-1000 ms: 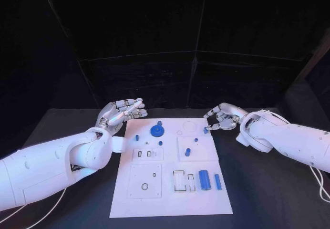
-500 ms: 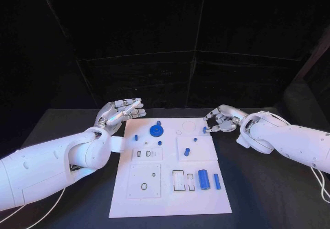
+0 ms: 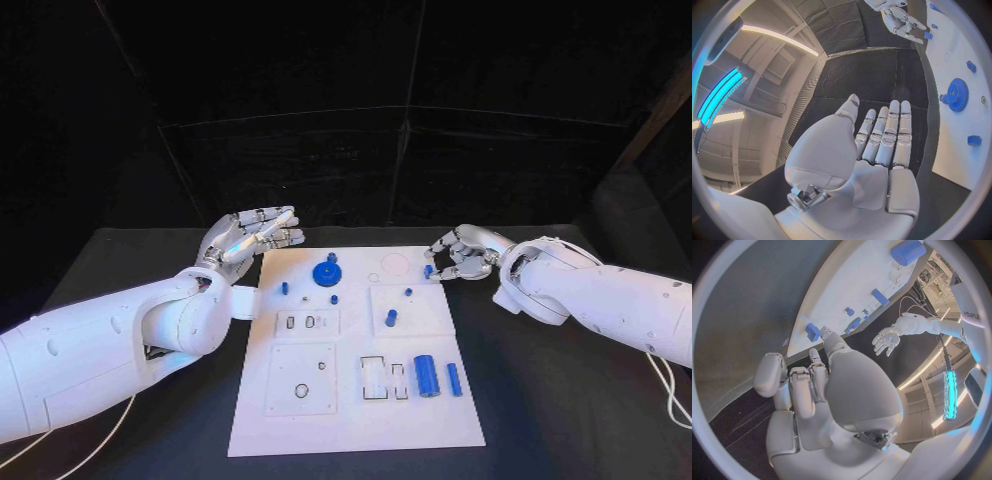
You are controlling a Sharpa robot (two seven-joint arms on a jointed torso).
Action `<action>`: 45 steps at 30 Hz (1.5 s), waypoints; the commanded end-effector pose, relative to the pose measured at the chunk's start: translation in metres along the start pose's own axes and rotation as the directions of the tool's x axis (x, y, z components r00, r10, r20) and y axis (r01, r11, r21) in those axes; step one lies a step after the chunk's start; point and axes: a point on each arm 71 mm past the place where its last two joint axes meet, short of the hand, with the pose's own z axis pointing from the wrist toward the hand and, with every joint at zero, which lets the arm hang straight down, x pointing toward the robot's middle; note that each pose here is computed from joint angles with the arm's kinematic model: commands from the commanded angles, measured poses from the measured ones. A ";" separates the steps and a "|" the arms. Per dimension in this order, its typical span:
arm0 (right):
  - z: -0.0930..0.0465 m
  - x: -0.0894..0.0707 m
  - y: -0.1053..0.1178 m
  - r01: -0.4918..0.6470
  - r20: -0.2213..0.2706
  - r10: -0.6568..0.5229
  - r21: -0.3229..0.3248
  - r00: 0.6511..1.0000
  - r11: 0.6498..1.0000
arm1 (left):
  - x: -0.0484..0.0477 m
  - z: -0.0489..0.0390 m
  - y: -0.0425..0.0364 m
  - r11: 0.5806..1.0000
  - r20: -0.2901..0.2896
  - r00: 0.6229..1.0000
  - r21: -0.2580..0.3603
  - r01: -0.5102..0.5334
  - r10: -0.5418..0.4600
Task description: Assemble the parts on the task board
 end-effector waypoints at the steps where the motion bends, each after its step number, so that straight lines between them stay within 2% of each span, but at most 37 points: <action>1: 0.001 0.003 -0.001 0.004 -0.006 -0.004 0.008 1.000 1.000 | 0.0014 0.0005 -0.0010 1.000 -0.012 1.000 0.008 0.005 -0.005; 8: 0.000 0.009 -0.001 0.007 -0.021 -0.007 0.007 1.000 1.000 | 0.0009 0.0006 -0.0008 1.000 -0.010 1.000 0.008 0.005 -0.005; 28: 0.002 0.008 -0.004 0.007 0.000 -0.007 0.015 1.000 1.000 | 0.0011 0.0010 -0.0002 1.000 -0.011 1.000 0.007 0.005 -0.005; 45: 0.005 0.010 -0.002 0.003 -0.005 -0.003 0.016 1.000 1.000 | 0.0011 0.0008 0.0001 1.000 -0.015 1.000 0.003 0.008 -0.008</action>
